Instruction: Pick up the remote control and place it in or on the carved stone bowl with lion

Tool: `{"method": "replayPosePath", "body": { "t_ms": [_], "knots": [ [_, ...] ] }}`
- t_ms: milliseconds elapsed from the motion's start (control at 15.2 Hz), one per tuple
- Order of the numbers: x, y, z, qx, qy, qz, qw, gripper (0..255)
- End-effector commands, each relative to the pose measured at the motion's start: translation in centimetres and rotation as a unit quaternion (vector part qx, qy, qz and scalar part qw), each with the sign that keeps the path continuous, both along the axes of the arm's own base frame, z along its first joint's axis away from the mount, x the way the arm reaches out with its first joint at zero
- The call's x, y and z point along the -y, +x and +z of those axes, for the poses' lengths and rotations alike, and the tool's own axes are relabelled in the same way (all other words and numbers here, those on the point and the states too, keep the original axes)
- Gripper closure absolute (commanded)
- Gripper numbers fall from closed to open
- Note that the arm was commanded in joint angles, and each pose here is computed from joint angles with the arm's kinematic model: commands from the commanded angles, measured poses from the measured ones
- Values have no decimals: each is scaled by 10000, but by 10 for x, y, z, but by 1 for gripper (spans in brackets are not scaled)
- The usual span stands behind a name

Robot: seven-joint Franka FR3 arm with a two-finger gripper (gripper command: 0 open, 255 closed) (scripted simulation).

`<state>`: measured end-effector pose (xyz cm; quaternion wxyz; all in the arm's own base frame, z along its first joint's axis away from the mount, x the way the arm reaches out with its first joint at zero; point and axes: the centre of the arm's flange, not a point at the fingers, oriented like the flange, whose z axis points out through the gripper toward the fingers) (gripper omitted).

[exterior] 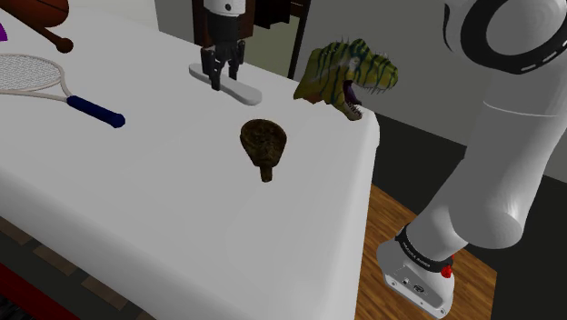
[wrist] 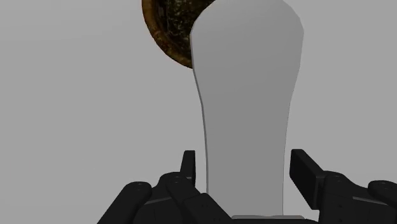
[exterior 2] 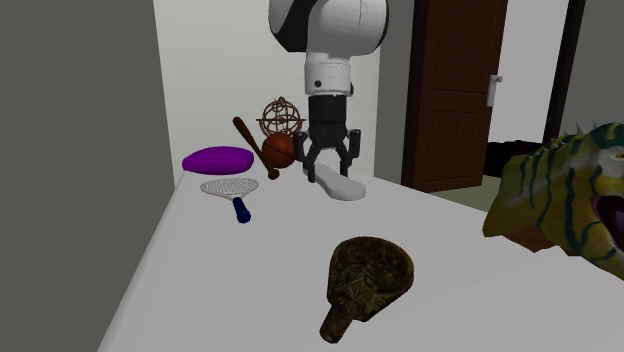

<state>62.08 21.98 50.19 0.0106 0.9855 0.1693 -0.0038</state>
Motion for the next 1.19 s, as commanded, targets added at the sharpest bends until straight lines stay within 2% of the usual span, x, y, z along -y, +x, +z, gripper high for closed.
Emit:
{"method": "replayPosePath", "body": {
  "t_ms": [0,726,1122],
  "knots": [
    [9,-23,1,3,0,-1,10000,255],
    [65,-157,5,3,0,-1,10000,255],
    [65,-157,-27,3,0,-1,10000,255]
  ]
}}
